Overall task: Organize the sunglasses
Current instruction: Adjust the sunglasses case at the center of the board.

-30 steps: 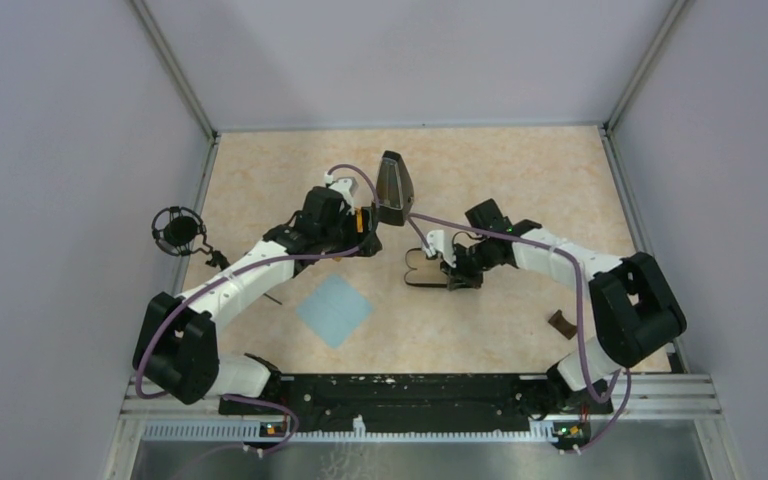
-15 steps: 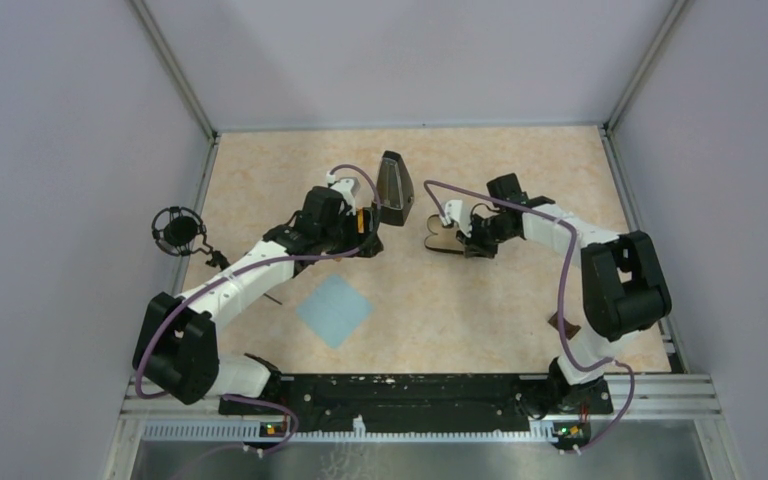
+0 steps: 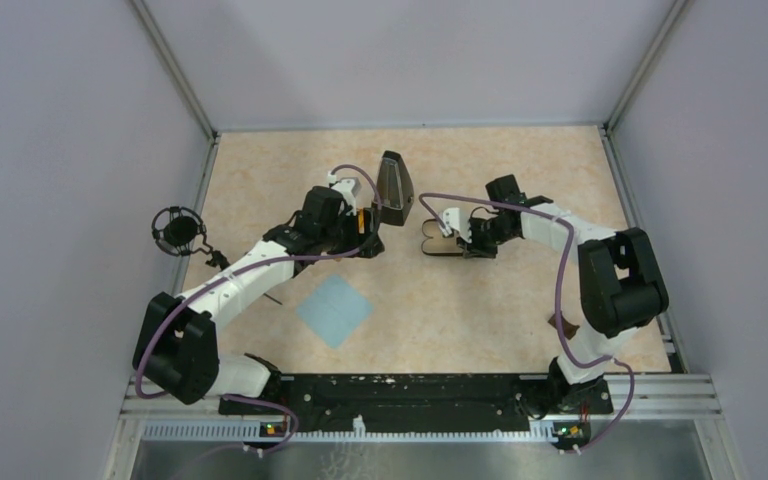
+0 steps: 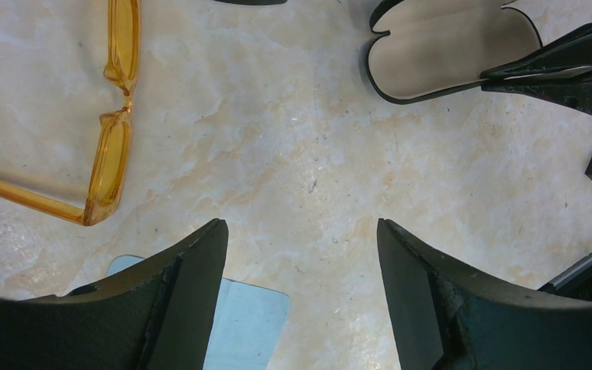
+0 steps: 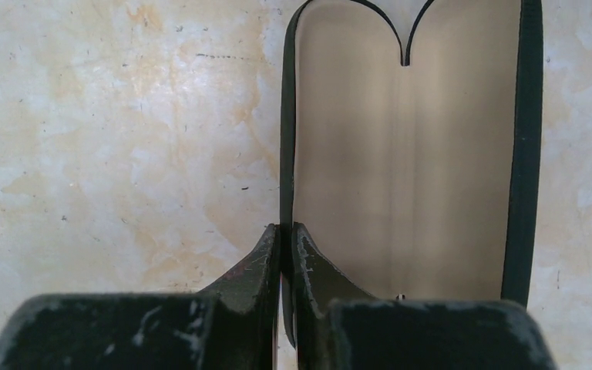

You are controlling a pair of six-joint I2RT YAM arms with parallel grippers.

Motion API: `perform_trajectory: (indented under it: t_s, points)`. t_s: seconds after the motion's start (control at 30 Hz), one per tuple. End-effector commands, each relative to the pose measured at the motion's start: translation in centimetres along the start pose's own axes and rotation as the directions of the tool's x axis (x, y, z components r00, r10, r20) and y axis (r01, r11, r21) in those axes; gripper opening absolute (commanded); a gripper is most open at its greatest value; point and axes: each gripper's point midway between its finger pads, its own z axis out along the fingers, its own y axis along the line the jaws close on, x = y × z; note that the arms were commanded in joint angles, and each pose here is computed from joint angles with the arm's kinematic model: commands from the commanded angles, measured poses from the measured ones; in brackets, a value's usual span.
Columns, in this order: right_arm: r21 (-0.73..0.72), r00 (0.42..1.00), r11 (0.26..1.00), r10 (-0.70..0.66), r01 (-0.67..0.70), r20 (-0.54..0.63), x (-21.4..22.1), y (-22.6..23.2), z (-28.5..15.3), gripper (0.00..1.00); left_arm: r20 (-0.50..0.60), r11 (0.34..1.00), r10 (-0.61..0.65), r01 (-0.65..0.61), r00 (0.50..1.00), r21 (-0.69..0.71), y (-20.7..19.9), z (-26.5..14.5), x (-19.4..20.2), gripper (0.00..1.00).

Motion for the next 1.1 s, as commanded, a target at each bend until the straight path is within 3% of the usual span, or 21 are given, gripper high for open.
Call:
perform_trajectory:
  t_s: [0.0, 0.17, 0.53, 0.87, 1.07]
  points:
    - [0.015, 0.998, 0.998, -0.054, 0.054, 0.026, -0.3, -1.1, -0.1, 0.08, 0.039, 0.999, 0.027, -0.028, 0.999, 0.040, -0.7, 0.0, -1.0, 0.77]
    - [0.049, 0.999, 0.998, -0.039, 0.038, 0.024, -0.3, -1.9, -0.1, 0.17, 0.028, 0.998, 0.032, -0.033, 0.999, 0.060, -1.0, 0.1, -0.9, 0.77]
    - [0.098, 1.000, 0.995, -0.018, 0.017, 0.019, -0.3, -3.0, -0.3, 0.24, 0.023, 0.996, 0.034, -0.035, 0.999, 0.079, -1.3, 0.1, -0.8, 0.77]
    - [0.172, 1.000, 0.985, -0.029, 0.027, 0.005, -0.5, -4.3, -2.1, 0.38, -0.041, 0.996, 0.039, -0.035, 0.998, 0.087, -1.2, 0.9, 0.3, 0.77]
    - [0.147, 0.997, 0.989, -0.006, -0.005, 0.072, -1.9, -2.9, -2.8, 0.42, -0.055, 0.996, 0.045, -0.040, 0.997, 0.084, -1.1, 1.2, 0.6, 0.77]
